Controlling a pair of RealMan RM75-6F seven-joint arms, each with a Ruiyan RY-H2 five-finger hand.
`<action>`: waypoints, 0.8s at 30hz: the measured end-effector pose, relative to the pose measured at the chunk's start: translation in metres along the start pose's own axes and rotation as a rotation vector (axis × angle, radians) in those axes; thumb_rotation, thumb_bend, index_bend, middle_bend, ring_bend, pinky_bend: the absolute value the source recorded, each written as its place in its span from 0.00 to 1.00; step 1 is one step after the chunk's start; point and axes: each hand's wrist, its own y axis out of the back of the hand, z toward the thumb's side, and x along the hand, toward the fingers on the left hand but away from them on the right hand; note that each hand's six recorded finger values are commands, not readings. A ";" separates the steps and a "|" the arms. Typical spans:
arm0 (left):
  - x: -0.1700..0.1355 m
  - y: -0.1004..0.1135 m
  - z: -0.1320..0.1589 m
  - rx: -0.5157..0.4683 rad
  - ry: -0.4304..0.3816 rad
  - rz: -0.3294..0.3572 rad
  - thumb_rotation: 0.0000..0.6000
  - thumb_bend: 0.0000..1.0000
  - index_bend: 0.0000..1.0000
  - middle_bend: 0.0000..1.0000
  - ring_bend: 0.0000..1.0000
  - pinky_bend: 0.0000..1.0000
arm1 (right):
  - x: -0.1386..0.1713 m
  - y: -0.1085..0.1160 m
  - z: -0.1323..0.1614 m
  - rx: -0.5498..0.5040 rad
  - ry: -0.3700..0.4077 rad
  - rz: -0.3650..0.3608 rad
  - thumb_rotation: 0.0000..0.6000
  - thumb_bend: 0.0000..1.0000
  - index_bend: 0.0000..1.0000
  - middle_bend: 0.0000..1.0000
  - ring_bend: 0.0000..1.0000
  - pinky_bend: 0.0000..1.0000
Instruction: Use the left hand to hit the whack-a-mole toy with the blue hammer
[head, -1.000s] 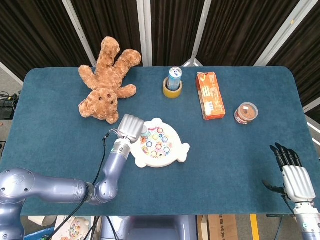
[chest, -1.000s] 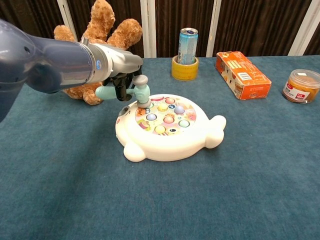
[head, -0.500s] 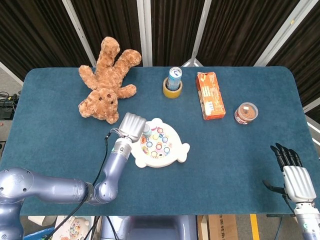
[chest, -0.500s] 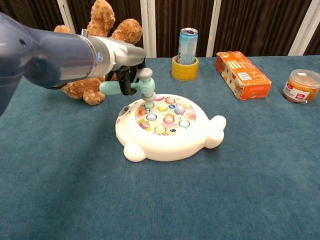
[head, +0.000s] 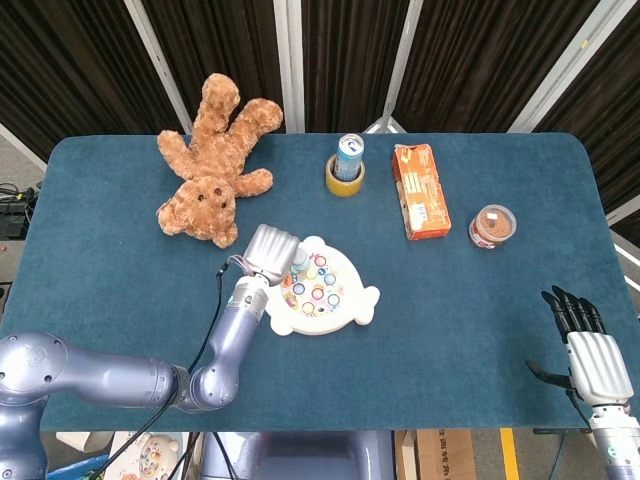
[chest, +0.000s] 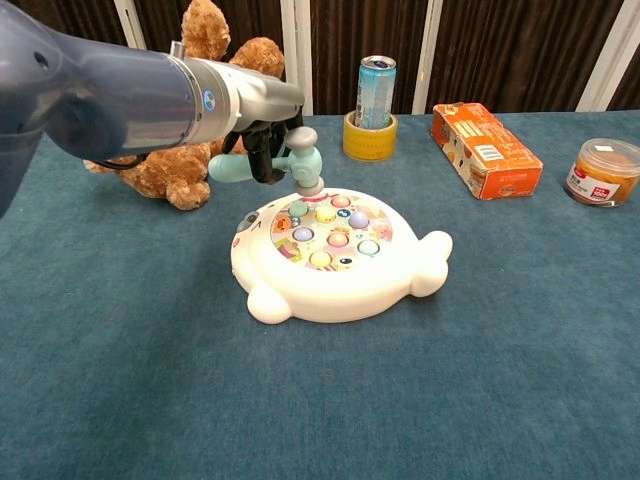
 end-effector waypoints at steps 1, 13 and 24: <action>0.001 -0.002 0.002 0.002 -0.003 -0.002 1.00 0.65 0.68 0.53 0.42 0.55 | 0.000 0.000 0.000 0.000 0.000 0.000 1.00 0.19 0.00 0.00 0.00 0.00; 0.005 -0.009 0.016 0.023 -0.020 -0.012 1.00 0.65 0.68 0.53 0.42 0.55 | 0.000 0.001 -0.001 -0.002 0.001 -0.002 1.00 0.19 0.00 0.00 0.00 0.00; 0.008 -0.017 0.019 0.041 -0.016 -0.022 1.00 0.65 0.68 0.53 0.42 0.55 | 0.000 0.001 -0.002 -0.006 -0.001 0.001 1.00 0.19 0.00 0.00 0.00 0.00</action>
